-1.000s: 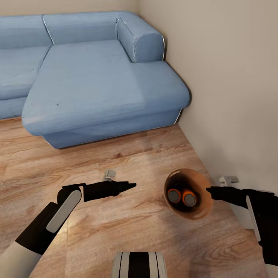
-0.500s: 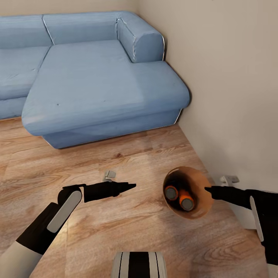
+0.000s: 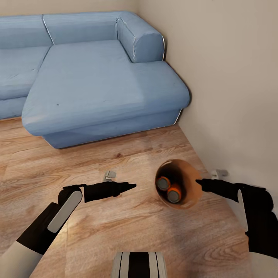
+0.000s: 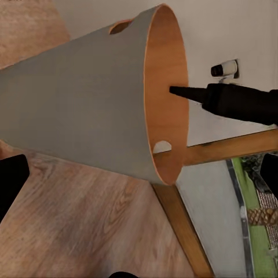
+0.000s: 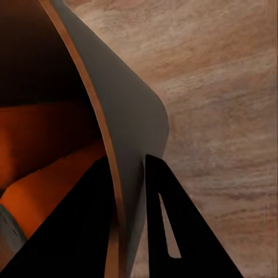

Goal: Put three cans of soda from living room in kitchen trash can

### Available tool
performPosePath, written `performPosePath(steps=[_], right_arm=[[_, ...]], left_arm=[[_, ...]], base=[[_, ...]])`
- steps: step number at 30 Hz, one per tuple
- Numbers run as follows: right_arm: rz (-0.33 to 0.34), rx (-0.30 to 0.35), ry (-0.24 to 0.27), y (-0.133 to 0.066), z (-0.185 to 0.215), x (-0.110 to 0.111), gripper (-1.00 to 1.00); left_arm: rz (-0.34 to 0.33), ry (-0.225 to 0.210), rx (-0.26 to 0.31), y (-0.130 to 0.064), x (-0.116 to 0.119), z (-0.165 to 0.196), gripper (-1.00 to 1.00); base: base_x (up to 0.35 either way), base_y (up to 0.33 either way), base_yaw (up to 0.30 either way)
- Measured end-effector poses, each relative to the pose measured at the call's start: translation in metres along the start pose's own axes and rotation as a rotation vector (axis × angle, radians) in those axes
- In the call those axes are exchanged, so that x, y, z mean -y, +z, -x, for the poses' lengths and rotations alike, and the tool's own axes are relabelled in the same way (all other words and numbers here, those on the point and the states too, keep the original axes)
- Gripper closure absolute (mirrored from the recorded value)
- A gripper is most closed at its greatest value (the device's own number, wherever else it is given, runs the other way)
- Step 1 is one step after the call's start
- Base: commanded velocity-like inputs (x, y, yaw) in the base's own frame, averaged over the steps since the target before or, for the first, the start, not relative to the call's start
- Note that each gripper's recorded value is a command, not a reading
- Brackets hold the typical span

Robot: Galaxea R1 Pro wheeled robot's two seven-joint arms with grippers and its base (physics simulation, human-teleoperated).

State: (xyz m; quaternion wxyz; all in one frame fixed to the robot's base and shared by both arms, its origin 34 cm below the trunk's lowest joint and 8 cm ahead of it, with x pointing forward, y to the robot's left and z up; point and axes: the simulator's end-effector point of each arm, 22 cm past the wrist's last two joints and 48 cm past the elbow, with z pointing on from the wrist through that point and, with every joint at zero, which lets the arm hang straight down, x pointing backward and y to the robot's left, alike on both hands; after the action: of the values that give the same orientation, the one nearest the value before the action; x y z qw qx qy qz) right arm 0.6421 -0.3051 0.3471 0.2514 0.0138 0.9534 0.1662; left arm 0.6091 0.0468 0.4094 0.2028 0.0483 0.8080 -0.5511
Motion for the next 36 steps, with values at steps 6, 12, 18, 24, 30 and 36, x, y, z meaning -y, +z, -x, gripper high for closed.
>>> performPosePath(steps=[6,12,18,24,30,36], right_arm=[[0.018,-0.021,0.026,0.009,-0.006,-0.003,1.00],[0.031,-0.017,0.042,0.023,-0.010,-0.003,1.00],[-0.020,-0.018,0.026,0.025,-0.012,0.008,1.00],[-0.052,-0.012,0.026,0.026,-0.007,0.014,1.00],[-0.036,-0.022,0.044,0.033,-0.010,0.008,1.00],[-0.029,-0.041,0.065,0.047,-0.022,0.006,1.00]], left_arm=[[0.003,-0.003,-0.003,-0.001,-0.003,-0.001,-1.00],[0.009,-0.005,-0.006,-0.001,-0.005,-0.003,-1.00],[0.108,0.047,-0.051,-0.010,-0.028,-0.010,-1.00],[0.323,0.110,-0.124,-0.037,-0.068,-0.013,-1.00],[0.365,0.116,-0.138,-0.054,-0.080,-0.014,-1.00],[0.364,0.114,-0.137,-0.054,-0.080,-0.014,-1.00]], base=[[0.000,0.000,0.000],[0.000,0.000,0.000],[0.000,0.000,0.000],[0.000,0.000,0.000],[0.000,0.000,0.000],[0.000,0.000,0.000]])
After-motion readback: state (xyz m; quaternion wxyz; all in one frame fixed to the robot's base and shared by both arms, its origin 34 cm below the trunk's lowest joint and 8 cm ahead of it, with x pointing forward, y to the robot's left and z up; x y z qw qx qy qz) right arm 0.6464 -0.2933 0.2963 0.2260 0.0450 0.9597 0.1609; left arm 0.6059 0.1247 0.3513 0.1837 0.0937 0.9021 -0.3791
